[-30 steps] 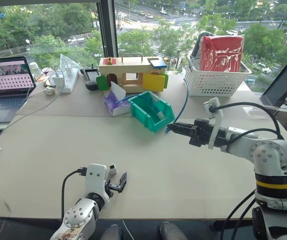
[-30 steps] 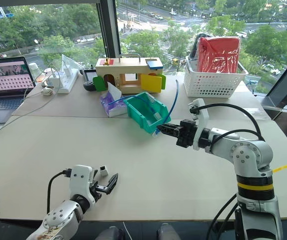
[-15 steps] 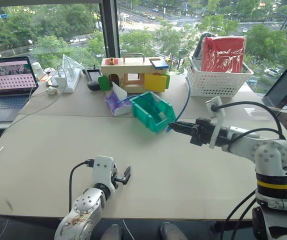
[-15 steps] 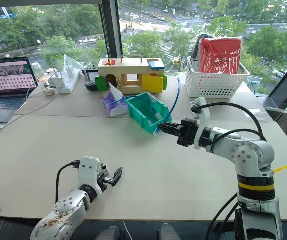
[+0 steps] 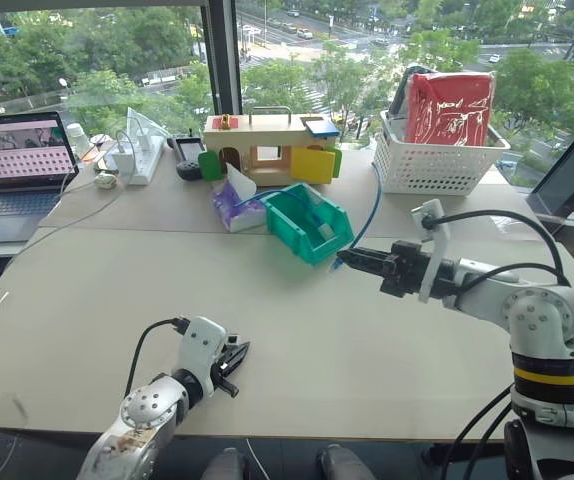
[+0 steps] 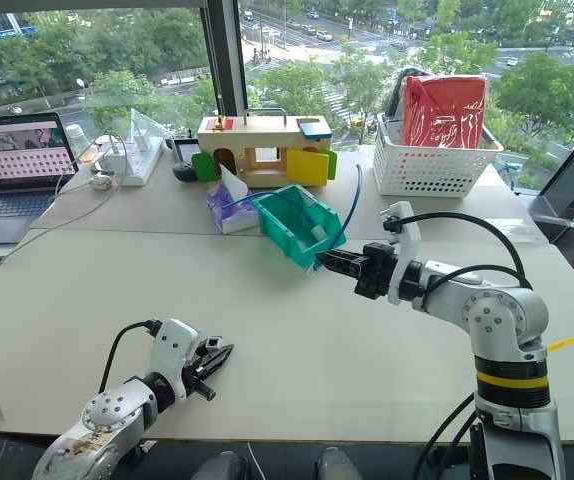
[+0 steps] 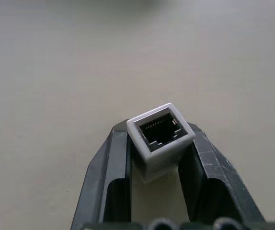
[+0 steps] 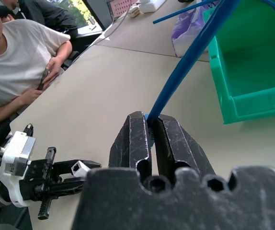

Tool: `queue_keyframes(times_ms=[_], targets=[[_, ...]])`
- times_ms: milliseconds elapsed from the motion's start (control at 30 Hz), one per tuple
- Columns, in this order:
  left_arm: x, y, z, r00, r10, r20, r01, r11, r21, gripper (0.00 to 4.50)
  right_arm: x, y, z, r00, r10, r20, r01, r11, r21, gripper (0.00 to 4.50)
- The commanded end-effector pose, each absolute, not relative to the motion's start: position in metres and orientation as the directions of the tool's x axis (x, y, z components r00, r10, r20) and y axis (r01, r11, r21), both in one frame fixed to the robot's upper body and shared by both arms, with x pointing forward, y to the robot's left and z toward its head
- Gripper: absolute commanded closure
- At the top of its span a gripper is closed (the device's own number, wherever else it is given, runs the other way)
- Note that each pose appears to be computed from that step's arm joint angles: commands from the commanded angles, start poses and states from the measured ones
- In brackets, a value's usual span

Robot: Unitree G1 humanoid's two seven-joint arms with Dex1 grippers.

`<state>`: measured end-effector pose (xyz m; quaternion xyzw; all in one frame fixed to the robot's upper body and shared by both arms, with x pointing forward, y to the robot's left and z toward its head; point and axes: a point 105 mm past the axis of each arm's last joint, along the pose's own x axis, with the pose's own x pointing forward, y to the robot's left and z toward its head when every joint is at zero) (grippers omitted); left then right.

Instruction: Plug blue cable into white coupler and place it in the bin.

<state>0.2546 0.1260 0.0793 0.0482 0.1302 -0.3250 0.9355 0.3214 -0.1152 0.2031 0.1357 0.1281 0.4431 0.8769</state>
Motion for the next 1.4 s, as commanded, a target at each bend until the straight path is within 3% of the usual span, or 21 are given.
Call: queue_keyframes(times_ms=[33, 167, 533, 733, 1267, 1333, 1367, 1400], targets=[[0.257, 0.118, 0.113, 0.541, -0.831, -0.127, 0.841, 0.536, 0.073, 3.64, 0.316, -0.119, 0.219, 0.612, 0.790, -0.031, -0.746, 0.590, 0.307, 4.50], [0.288, 0.113, 0.123, 0.381, -0.923, -0.049, 0.923, 0.378, 0.069, 3.64, 0.310, -0.125, 0.219, 0.664, 0.748, -0.004, -0.712, 0.634, 0.303, 4.50], [0.321, 0.055, 0.091, 0.062, -0.973, -0.221, 0.962, 0.000, 0.273, 3.64, 0.291, -0.147, 0.219, 0.798, 0.601, 0.054, -0.587, 0.752, 0.300, 4.50], [0.333, 0.037, 0.088, 0.004, -0.963, -0.268, 0.942, -0.087, 0.325, 3.64, 0.281, -0.154, 0.219, 0.839, 0.539, 0.072, -0.534, 0.791, 0.300, 4.50], [0.325, 0.026, 0.068, -0.112, -0.933, -0.343, 0.939, -0.212, 0.270, 3.64, 0.274, -0.161, 0.225, 0.869, 0.487, 0.088, -0.490, 0.822, 0.288, 4.50], [0.325, 0.026, 0.068, -0.111, -0.934, -0.339, 0.943, -0.207, 0.261, 2.63, 0.274, -0.162, 0.225, 0.869, 0.487, 0.088, -0.490, 0.823, 0.288, 4.50], [0.326, 0.026, 0.068, -0.111, -0.935, -0.336, 0.945, -0.204, 0.255, 2.48, 0.274, -0.162, 0.225, 0.869, 0.487, 0.088, -0.490, 0.823, 0.288, 4.50], [0.326, 0.026, 0.068, -0.111, -0.936, -0.335, 0.946, -0.203, 0.254, 2.06, 0.274, -0.162, 0.225, 0.869, 0.487, 0.088, -0.490, 0.823, 0.288, 4.50]])
